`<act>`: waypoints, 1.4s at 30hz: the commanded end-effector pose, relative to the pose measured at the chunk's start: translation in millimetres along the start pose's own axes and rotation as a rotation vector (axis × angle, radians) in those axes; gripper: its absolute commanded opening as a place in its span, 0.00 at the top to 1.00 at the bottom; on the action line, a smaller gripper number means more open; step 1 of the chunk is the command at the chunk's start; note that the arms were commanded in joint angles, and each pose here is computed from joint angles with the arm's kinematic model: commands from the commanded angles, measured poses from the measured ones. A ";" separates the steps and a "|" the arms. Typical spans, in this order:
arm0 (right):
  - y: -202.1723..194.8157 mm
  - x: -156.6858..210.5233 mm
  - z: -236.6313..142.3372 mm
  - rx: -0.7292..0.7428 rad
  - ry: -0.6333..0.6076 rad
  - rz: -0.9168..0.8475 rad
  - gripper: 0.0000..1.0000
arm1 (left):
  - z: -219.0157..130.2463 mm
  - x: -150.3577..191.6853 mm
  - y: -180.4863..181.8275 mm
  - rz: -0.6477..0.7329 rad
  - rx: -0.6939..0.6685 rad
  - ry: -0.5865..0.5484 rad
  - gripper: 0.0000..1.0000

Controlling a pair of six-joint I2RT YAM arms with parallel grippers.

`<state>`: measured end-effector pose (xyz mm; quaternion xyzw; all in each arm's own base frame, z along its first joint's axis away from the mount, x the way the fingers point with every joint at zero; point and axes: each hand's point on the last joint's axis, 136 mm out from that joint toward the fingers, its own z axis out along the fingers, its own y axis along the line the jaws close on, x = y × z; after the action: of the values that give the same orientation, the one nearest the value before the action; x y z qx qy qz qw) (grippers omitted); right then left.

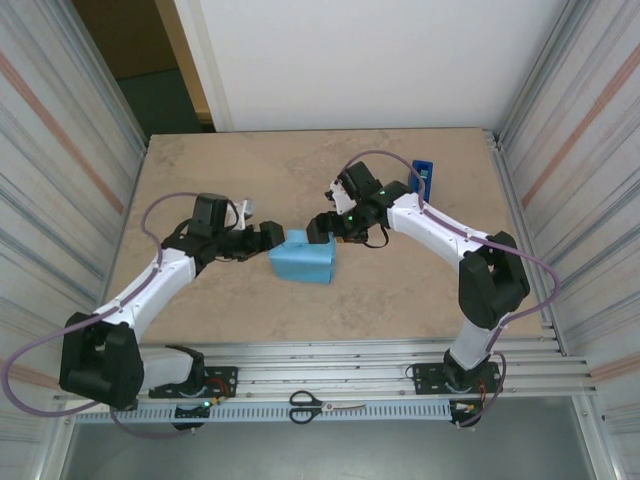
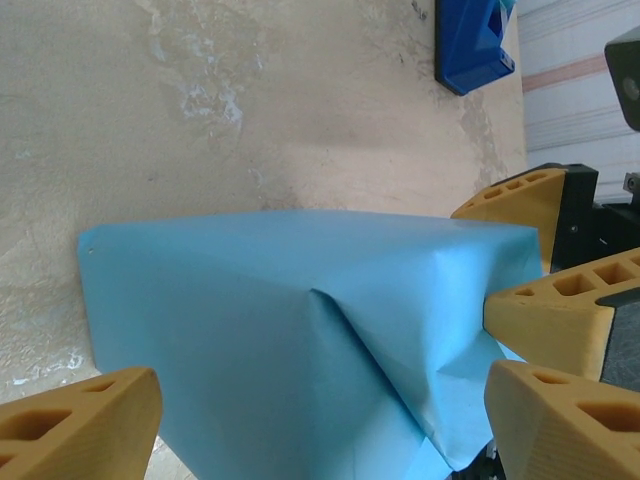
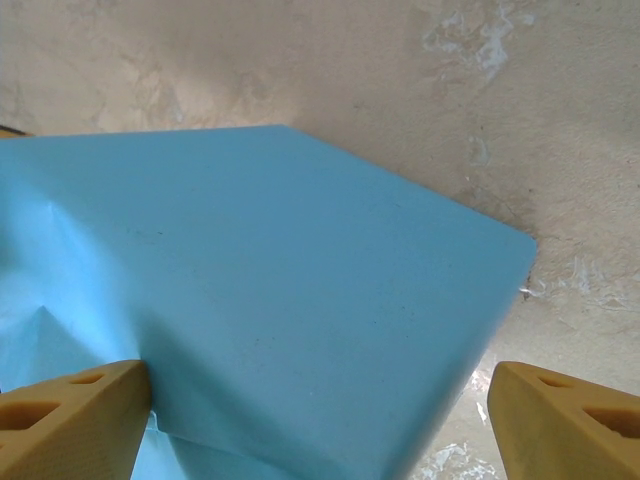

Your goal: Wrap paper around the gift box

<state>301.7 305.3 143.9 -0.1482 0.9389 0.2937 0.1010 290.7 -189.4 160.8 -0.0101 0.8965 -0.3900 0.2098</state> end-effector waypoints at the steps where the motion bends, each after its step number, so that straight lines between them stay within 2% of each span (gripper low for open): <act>1: -27.5 30.8 10.2 0.091 0.136 -0.010 0.15 | -2.3 -0.4 -7.2 0.039 0.026 0.030 0.16; 4: -27.8 30.1 9.2 0.095 0.133 -0.008 0.15 | -0.6 0.6 -11.5 0.050 0.052 0.050 0.16; 9: -27.5 31.3 12.9 0.089 0.134 0.001 0.15 | 5.4 0.7 3.3 0.039 -0.005 0.051 0.18; 14: -27.9 28.7 13.5 0.099 0.122 0.016 0.15 | 16.1 7.9 16.7 0.039 -0.034 0.095 0.25; 17: -22.7 18.2 7.7 0.087 0.086 0.034 0.11 | 18.4 18.6 28.9 0.044 -0.064 0.114 0.29; 23: 5.7 -9.0 -17.6 0.020 -0.017 0.115 0.01 | 23.3 27.6 38.0 0.034 -0.072 0.133 0.30; 25: 15.8 -11.1 -22.9 -0.018 -0.033 0.142 0.02 | 24.3 26.8 37.9 0.033 -0.070 0.132 0.30; 29: 17.1 -8.4 -21.2 -0.007 -0.039 0.190 0.02 | 24.4 24.5 35.2 0.036 -0.060 0.129 0.30; 35: 14.6 8.1 1.7 0.006 0.042 0.218 0.02 | 24.5 22.8 31.5 0.034 -0.045 0.128 0.30; 42: -19.1 36.3 7.5 0.149 0.096 0.210 0.02 | 25.1 20.8 31.4 0.020 -0.046 0.120 0.30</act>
<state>285.8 310.5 139.5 -0.0635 0.9547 0.2857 0.0536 299.1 -196.7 143.1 0.0359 0.8970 -0.3913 0.2024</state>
